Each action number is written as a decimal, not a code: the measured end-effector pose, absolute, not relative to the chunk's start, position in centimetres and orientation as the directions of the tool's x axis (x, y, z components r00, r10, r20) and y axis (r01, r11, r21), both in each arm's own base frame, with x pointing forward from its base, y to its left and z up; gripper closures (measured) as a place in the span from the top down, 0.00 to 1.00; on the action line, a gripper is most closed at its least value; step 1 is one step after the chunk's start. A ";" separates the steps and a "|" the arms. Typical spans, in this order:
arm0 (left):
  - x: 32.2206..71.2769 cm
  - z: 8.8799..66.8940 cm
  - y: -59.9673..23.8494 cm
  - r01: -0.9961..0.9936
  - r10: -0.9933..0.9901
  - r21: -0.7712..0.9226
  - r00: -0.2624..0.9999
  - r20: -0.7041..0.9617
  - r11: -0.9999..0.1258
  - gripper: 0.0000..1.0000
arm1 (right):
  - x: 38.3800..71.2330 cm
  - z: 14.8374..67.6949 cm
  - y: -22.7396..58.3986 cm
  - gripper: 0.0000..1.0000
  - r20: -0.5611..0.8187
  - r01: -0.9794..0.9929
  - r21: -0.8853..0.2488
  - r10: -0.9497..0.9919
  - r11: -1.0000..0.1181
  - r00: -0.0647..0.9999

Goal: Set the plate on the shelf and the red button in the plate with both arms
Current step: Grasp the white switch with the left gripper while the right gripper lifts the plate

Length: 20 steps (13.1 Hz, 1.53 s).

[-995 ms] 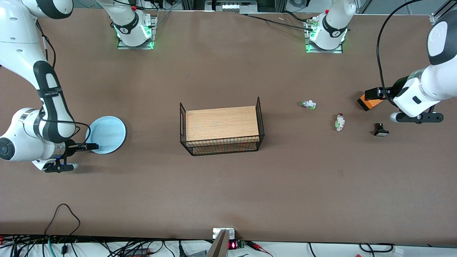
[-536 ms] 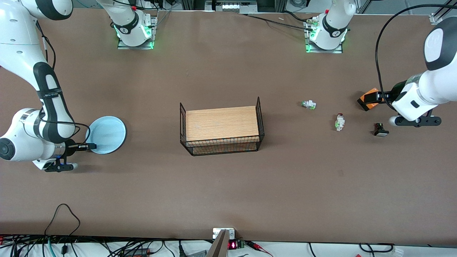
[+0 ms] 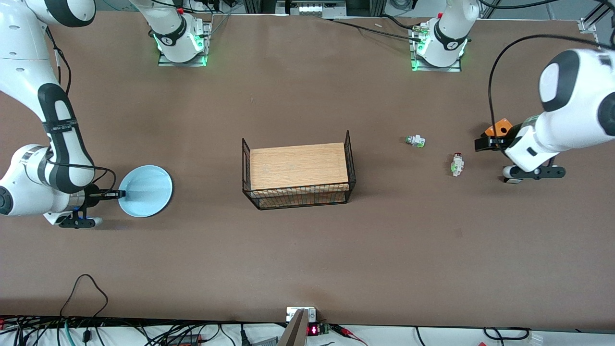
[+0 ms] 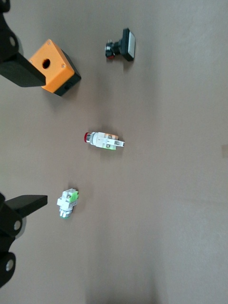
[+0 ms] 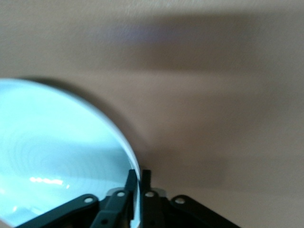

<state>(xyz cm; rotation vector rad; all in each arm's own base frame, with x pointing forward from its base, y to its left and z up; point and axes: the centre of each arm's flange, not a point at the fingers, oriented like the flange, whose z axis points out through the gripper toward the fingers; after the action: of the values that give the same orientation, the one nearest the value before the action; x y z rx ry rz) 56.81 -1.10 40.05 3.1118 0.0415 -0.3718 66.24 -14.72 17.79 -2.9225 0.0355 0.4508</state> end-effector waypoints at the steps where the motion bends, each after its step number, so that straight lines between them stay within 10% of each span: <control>1: 56.4 38.8 -1.1 0.026 0.025 0.004 0.971 -0.240 -1.000 1.00 | 66.1 17.9 -15.0 0.03 -0.307 -0.071 -0.195 -0.008 -0.978 0.952; 20: 53.6 20.9 1.7 -0.137 -0.146 0.062 0.973 -0.181 -0.989 1.00 | 68.2 35.3 -12.6 0.03 -0.462 -0.142 -0.232 -0.019 -0.962 0.887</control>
<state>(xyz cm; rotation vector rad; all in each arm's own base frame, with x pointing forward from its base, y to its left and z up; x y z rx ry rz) 53.61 1.65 20.88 3.0714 -0.2207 -0.2872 68.21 -12.64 35.29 -2.7949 0.1210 0.6802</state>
